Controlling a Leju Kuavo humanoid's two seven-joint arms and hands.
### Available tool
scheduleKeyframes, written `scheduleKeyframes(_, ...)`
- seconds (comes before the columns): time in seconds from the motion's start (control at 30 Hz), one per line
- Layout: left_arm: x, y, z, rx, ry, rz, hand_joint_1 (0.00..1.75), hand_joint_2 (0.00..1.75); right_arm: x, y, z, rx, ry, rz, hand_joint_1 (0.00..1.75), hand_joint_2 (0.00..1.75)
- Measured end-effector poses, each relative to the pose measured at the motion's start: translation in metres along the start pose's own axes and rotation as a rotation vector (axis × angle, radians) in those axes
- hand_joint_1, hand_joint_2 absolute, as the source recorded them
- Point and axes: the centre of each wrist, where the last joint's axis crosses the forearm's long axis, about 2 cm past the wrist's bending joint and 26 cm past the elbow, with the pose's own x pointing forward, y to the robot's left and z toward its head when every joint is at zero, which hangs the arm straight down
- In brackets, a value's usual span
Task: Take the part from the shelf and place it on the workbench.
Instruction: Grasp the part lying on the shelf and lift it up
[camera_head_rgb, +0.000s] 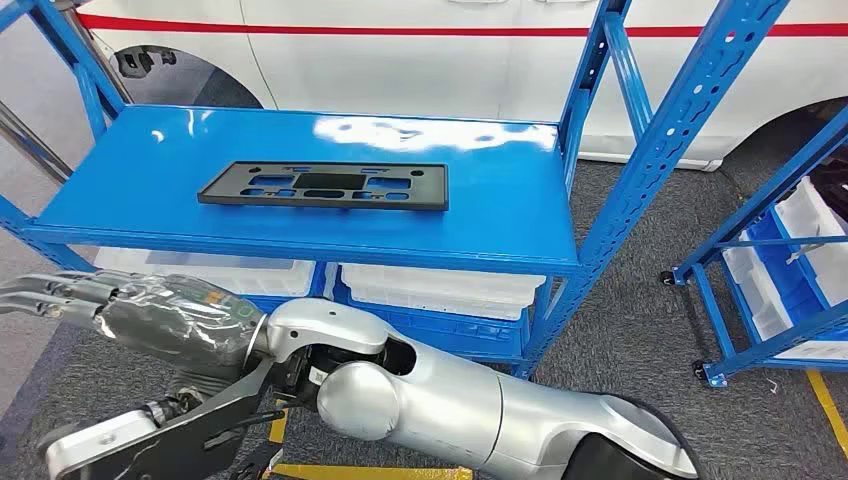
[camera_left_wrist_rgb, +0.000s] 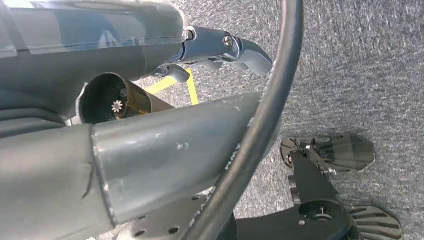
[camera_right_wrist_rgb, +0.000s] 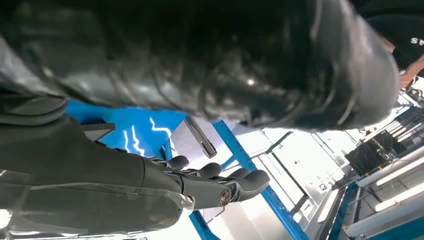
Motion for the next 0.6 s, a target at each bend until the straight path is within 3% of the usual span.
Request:
scheduleKeyframes(0.33,0.007,0.001,0.002,-0.03,-0.007,-0.001,0.0,0.0,0.003,0.01,-0.004,0.04,0.029,0.079,0.0,0.0)
scheduleKeyframes(0.47,0.017,0.001,0.005,-0.05,-0.022,-0.012,0.0,0.0,0.003,0.023,-0.004,0.069,0.082,0.28,0.0,0.0)
scheduleKeyframes(0.6,0.026,-0.001,0.008,-0.078,-0.033,-0.032,0.0,0.0,-0.014,0.042,0.001,0.095,0.148,0.569,0.0,0.0)
